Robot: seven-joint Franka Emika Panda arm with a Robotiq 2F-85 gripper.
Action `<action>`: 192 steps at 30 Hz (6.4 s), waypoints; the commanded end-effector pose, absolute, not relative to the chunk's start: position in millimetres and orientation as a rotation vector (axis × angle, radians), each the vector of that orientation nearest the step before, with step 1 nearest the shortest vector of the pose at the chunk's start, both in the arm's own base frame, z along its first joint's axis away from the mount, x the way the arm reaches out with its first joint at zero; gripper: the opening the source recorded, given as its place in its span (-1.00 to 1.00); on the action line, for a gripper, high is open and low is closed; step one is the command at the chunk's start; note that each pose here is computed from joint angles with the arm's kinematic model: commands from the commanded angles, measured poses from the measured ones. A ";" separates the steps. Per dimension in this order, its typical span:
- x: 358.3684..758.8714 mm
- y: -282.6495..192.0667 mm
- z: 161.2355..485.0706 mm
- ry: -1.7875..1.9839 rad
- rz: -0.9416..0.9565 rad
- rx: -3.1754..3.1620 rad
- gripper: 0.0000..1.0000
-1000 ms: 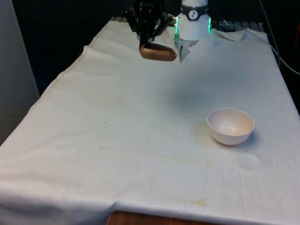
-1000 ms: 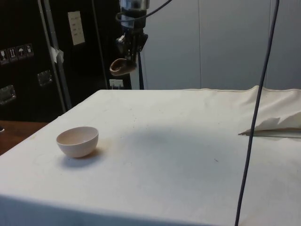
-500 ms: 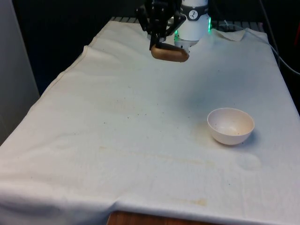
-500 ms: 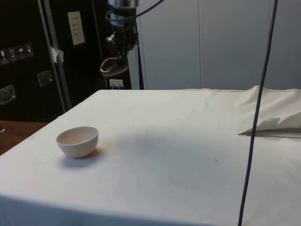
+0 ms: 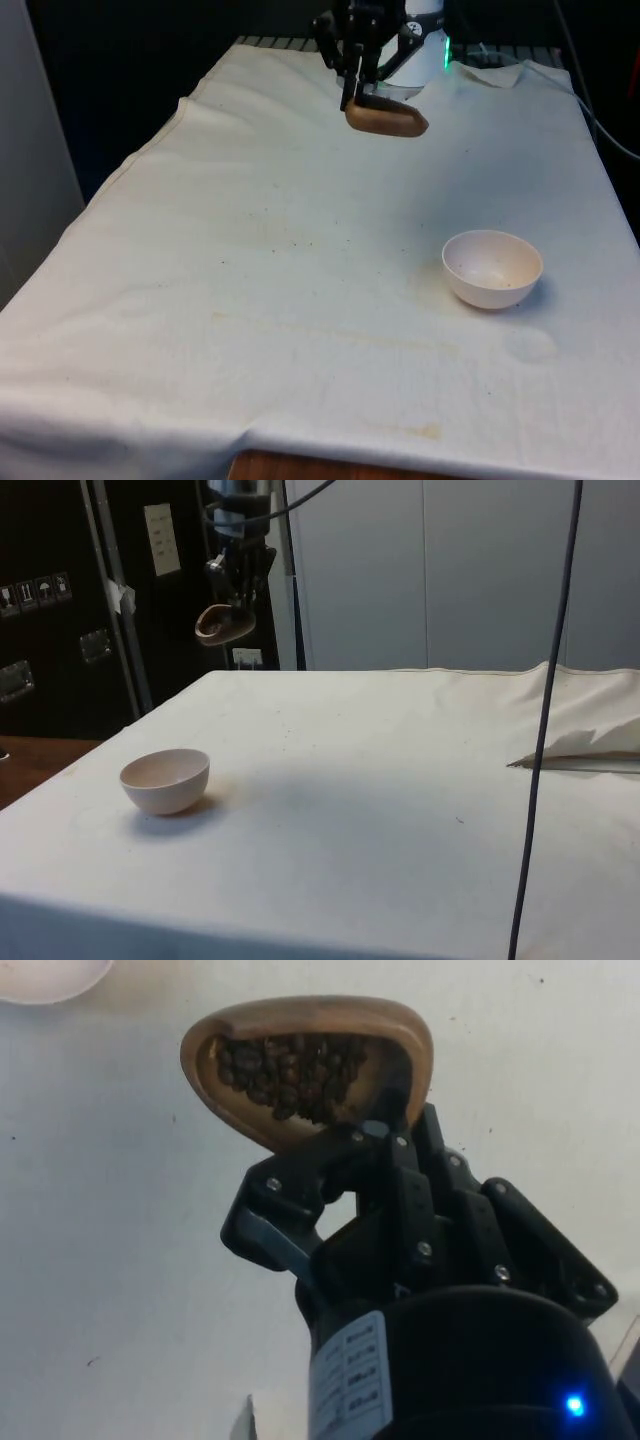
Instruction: Pour the coffee beans from the cup into the bowl.
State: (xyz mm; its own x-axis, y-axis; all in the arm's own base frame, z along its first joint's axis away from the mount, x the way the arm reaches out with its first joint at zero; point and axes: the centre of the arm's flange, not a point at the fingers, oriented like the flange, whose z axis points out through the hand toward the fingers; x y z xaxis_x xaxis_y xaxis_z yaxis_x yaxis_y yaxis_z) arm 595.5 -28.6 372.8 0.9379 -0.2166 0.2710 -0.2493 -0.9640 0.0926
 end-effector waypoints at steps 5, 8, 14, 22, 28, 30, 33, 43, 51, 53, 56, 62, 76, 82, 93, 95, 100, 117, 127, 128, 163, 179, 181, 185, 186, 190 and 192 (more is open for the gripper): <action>601.2 -18.9 373.3 -0.338 0.376 2.960 -1.00; 605.7 -11.6 373.7 -0.329 0.354 2.948 -1.00; 615.0 1.1 374.2 -0.298 0.339 2.950 -1.00; 628.0 16.1 373.1 -0.266 0.344 2.960 -1.00; 639.1 24.9 369.0 -0.248 0.349 2.963 -1.00; 642.6 27.4 367.6 -0.240 0.350 2.963 -1.00; 646.8 32.7 365.3 -0.224 0.345 2.957 -1.00; 653.3 48.6 356.3 -0.172 0.311 2.926 -1.00; 656.0 54.5 347.6 -0.110 0.295 2.895 -1.00; 656.3 55.6 344.9 -0.097 0.293 2.887 -1.00; 655.7 56.1 342.6 -0.077 0.295 2.884 -1.00; 657.6 62.8 335.5 -0.023 0.291 2.843 -1.00; 660.3 75.7 324.4 0.064 0.304 2.774 -1.00; 660.3 79.1 322.1 0.094 0.311 2.763 -1.00; 661.6 97.7 317.6 0.159 0.314 2.690 -1.00; 661.1 101.0 316.9 0.168 0.313 2.679 -1.00; 659.9 109.6 316.0 0.192 0.314 2.653 -1.00; 657.1 136.7 306.8 0.277 0.316 2.556 -1.00; 657.9 143.5 302.3 0.307 0.319 2.510 -1.00; 658.7 143.8 302.9 0.306 0.321 2.493 -1.00; 640.2 190.0 295.5 0.289 0.414 2.235 -1.00; 630.8 211.5 284.4 0.277 0.473 2.112 -1.00; 629.8 212.3 281.8 0.272 0.478 2.097 -1.00; 626.8 217.2 276.2 0.269 0.493 2.062 -1.00; 627.2 215.7 277.1 0.271 0.491 2.072 -1.00; 623.5 220.4 269.6 0.266 0.501 2.027 -1.00; 622.3 220.6 267.5 0.265 0.503 2.014 -1.00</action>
State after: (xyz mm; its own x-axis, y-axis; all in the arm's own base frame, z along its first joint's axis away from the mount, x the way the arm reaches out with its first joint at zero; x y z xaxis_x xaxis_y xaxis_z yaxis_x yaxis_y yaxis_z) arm 622.9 220.2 268.1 0.8913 0.3872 0.2360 -0.0234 -0.4805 0.8767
